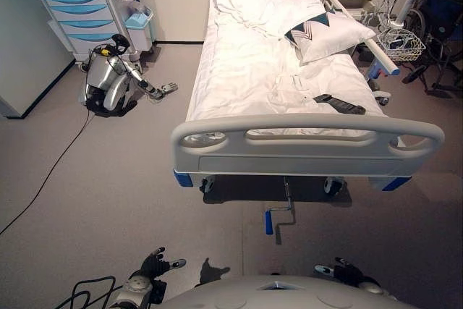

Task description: Raise the hospital bed

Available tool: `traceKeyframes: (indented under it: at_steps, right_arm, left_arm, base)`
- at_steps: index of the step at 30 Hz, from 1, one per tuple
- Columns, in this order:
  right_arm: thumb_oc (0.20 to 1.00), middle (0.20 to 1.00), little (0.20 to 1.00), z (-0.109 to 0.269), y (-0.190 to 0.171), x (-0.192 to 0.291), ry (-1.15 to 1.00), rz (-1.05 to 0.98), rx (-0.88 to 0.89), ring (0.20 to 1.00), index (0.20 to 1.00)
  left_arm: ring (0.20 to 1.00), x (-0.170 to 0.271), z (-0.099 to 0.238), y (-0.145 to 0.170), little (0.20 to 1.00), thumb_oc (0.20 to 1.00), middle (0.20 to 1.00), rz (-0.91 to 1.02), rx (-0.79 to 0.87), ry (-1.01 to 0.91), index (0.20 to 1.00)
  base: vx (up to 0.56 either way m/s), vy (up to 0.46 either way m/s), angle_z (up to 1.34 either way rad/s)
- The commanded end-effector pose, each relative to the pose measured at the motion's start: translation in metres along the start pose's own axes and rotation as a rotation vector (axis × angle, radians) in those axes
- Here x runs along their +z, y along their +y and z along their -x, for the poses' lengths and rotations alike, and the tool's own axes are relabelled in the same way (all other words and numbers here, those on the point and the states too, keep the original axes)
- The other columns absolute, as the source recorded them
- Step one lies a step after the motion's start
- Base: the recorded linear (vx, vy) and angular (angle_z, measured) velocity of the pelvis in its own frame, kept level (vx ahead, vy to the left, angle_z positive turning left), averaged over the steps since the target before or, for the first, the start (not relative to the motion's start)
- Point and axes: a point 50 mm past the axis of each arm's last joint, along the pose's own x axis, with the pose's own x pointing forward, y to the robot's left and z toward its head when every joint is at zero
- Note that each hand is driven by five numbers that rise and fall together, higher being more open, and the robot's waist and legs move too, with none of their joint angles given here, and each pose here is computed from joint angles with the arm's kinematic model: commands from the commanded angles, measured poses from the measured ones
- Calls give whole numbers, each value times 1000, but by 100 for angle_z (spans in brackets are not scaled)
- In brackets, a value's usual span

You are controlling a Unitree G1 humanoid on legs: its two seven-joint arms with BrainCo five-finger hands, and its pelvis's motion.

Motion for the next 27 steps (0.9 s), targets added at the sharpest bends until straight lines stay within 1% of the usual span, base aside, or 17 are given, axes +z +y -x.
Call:
traceKeyframes:
  at_steps: [1,2,3,5,6,9,11,14,15,17,18,19,21,22,23,27]
  right_arm:
    - [1000,1000,1000,-5,11,35,-90,-19,32,1000,1000]
    - [1000,1000,1000,-6,12,46,-130,-26,39,1000,1000]
    - [1000,1000,1000,-6,12,46,-130,-26,39,1000,1000]
    - [1000,1000,1000,-3,12,85,-276,-49,59,1000,1000]
    - [1000,1000,1000,0,13,103,-343,-63,66,1000,1000]
    - [1000,1000,1000,21,18,170,-600,-92,124,1000,1000]
    - [1000,1000,1000,35,23,196,-705,-69,155,1000,1000]
    - [1000,1000,1000,60,28,238,-876,-47,178,1000,1000]
    - [1000,1000,1000,60,28,239,-877,-47,178,1000,1000]
    - [1000,1000,1000,80,34,267,-982,-25,197,1000,1000]
    - [1000,1000,1000,80,34,267,-982,-25,197,1000,1000]
    - [1000,1000,1000,100,36,285,-1091,30,178,1000,1000]
    - [1000,1000,1000,115,37,303,-1175,42,133,1000,1000]
    - [1000,1000,1000,115,37,303,-1175,42,133,1000,1000]
    - [1000,1000,1000,130,38,315,-1248,-3,140,1000,1000]
    - [1000,1000,1000,158,44,323,-1372,-19,186,1000,1000]
  left_arm:
    - [1000,42,-7,11,1000,1000,1000,47,31,-131,1000]
    - [1000,55,-7,11,1000,1000,1000,41,29,-188,1000]
    - [1000,55,-7,11,1000,1000,1000,41,29,-188,1000]
    - [1000,106,-1,16,1000,1000,1000,19,18,-408,1000]
    - [1000,123,3,18,1000,1000,1000,28,17,-476,1000]
    - [1000,187,28,30,1000,1000,1000,48,13,-749,1000]
    - [1000,211,39,34,1000,1000,1000,-11,15,-841,1000]
    - [1000,256,70,34,1000,1000,1000,-73,13,-1041,1000]
    - [1000,256,70,34,1000,1000,1000,-73,13,-1041,1000]
    - [1000,283,90,32,1000,1000,1000,-28,9,-1160,1000]
    - [1000,283,90,32,1000,1000,1000,-28,9,-1160,1000]
    - [1000,298,106,35,1000,1000,1000,-4,60,-1251,1000]
    - [1000,310,115,33,1000,1000,1000,40,63,-1301,1000]
    - [1000,310,115,33,1000,1000,1000,40,63,-1301,1000]
    - [1000,324,134,32,1000,1000,1000,41,67,-1389,1000]
    - [1000,339,167,32,1000,1000,1000,-58,94,-1533,1000]
  base:
    - [-95,5,0]
    - [-82,3,-1]
    - [-122,4,-1]
    - [-240,7,-2]
    - [-357,6,-2]
    - [-328,1,0]
    - [-192,-10,-2]
    - [-142,-6,-3]
    - [-135,5,-2]
    - [-143,8,-6]
    - [-139,5,-9]
    - [-123,-6,-7]
    - [-120,-3,-14]
    - [-113,-6,-9]
    - [-107,-16,-1]
    - [-47,-15,-2]
